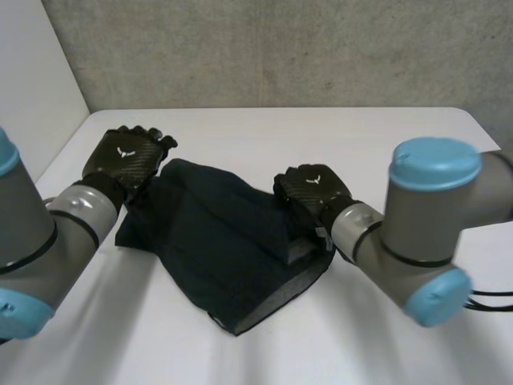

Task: Fold the shorts.

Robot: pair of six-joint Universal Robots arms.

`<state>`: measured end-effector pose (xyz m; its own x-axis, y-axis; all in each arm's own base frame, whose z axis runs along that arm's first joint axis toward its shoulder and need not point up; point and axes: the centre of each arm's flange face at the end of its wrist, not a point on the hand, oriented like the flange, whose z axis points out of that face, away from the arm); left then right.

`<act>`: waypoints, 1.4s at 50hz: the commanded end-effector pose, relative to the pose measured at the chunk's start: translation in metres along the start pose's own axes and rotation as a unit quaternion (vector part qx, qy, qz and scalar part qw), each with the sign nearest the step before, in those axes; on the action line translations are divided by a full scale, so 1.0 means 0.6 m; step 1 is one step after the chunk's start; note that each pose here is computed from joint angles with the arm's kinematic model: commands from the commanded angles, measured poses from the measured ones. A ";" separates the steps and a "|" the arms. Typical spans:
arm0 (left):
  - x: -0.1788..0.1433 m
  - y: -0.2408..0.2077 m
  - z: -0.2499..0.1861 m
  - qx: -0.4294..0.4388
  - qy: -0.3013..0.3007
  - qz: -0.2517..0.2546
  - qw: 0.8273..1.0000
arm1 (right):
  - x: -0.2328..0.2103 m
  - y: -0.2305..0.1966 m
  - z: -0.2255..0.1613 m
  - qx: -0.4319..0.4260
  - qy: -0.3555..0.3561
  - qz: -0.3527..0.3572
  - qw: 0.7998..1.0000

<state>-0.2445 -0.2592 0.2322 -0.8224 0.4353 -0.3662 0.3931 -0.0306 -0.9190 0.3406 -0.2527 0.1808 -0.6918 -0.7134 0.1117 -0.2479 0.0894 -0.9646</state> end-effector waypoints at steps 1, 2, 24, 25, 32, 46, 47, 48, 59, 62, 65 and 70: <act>0.004 0.008 -0.015 0.022 -0.006 0.006 1.000 | 0.071 -0.025 0.057 0.073 0.142 -0.066 0.985; 0.000 0.007 -0.017 0.025 -0.010 0.008 1.000 | 0.125 -0.037 0.063 0.080 0.190 -0.087 0.975; -0.036 0.019 0.013 0.027 -0.024 0.002 0.999 | 0.286 -0.016 0.042 -0.047 0.202 -0.115 0.971; -0.036 0.021 0.017 0.025 -0.023 0.001 0.999 | 0.278 -0.030 0.019 -0.052 0.201 -0.107 0.972; -0.027 0.025 0.059 0.032 -0.002 0.006 0.999 | 0.226 -0.036 -0.055 -0.074 0.182 -0.047 0.980; 0.000 0.076 0.185 0.034 0.066 0.003 0.997 | 0.053 0.046 -0.122 -0.128 0.073 -0.007 0.989; 0.001 0.081 0.190 0.033 0.068 0.003 0.997 | 0.049 0.052 -0.119 -0.128 0.072 -0.004 0.989; 0.003 0.085 0.195 0.030 0.072 0.003 0.997 | 0.044 0.065 -0.113 -0.127 0.070 -0.001 0.989; 0.044 0.127 0.237 -0.005 0.119 0.063 0.991 | 0.042 0.128 -0.078 -0.145 0.072 -0.003 0.987; 0.049 0.134 0.243 -0.010 0.122 0.071 0.990 | 0.047 0.130 -0.074 -0.142 0.077 -0.004 0.987; 0.051 0.135 0.245 -0.010 0.123 0.072 0.990 | 0.054 0.121 -0.070 -0.117 0.087 -0.009 0.989; 0.059 0.136 0.242 -0.011 0.130 0.071 0.989 | 0.061 0.082 -0.072 -0.068 0.100 -0.020 0.992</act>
<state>-0.2985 -0.3801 0.1248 -0.6307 0.6363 -0.4442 0.5104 -0.0910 -0.8551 0.2725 -0.2394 0.1240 -0.7853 -0.5903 0.1865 -0.3997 0.2534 -0.8809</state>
